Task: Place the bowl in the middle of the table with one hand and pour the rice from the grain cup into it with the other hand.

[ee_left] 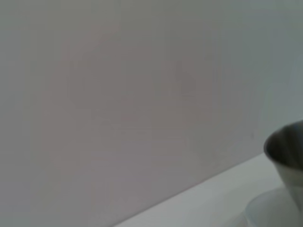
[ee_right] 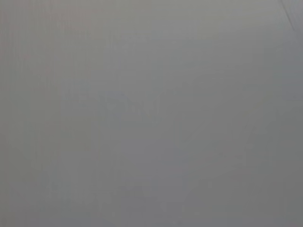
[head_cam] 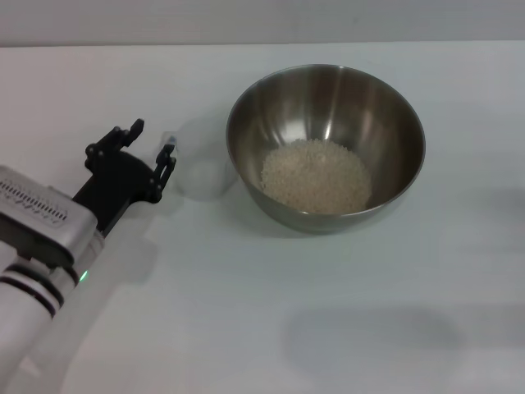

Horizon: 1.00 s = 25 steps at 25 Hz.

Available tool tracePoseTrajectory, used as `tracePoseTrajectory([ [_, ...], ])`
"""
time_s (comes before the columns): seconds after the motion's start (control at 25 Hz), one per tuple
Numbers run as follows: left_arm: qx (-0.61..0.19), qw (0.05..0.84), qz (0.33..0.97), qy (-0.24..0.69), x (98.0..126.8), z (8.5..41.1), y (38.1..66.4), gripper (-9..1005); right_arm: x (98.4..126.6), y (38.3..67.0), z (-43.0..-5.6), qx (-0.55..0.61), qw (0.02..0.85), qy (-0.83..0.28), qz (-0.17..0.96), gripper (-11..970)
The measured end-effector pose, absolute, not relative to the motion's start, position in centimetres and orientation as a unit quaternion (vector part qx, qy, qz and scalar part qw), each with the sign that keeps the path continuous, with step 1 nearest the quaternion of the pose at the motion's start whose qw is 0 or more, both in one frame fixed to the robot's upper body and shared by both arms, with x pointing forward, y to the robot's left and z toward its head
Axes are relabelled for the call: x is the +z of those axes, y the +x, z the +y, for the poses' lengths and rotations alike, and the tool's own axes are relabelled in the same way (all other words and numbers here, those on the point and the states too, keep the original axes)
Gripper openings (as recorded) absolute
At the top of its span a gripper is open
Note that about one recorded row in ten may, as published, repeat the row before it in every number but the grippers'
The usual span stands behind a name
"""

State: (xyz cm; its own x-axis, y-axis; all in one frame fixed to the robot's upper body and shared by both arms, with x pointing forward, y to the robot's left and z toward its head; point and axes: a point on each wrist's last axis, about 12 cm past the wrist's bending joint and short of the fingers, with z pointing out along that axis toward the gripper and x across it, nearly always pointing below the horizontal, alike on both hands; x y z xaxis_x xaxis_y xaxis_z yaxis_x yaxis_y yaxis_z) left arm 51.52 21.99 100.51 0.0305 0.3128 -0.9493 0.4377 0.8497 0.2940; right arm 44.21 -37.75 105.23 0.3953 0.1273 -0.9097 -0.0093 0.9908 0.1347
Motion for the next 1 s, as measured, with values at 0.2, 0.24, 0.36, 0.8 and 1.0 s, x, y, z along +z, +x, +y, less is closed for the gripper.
tracePoseTrajectory([
  [0.2, -0.038, 0.656, 0.705, 0.265, 99.7, 23.0, 50.1, 531, 105.2, 44.2, -37.8, 0.041, 0.834, 0.054, 0.548, 607],
  [0.24, -0.036, 0.655, 0.707, 0.265, 99.6, 23.2, 49.9, 555, 105.2, 44.2, -37.8, 0.041, 0.834, 0.054, 0.548, 607],
  [0.36, -0.032, 0.648, 0.713, 0.266, 99.1, 23.6, 49.2, 624, 105.2, 44.2, -37.8, 0.041, 0.834, 0.054, 0.548, 607],
  [0.8, -0.007, 0.697, 0.680, 0.229, 99.3, 26.5, 45.5, 801, 105.2, 44.2, -37.8, 0.041, 0.834, 0.054, 0.548, 612],
  [1.0, 0.000, 0.709, 0.671, 0.216, 99.6, 26.9, 45.4, 801, 105.1, 44.3, -37.6, 0.042, 0.831, 0.053, 0.552, 622],
])
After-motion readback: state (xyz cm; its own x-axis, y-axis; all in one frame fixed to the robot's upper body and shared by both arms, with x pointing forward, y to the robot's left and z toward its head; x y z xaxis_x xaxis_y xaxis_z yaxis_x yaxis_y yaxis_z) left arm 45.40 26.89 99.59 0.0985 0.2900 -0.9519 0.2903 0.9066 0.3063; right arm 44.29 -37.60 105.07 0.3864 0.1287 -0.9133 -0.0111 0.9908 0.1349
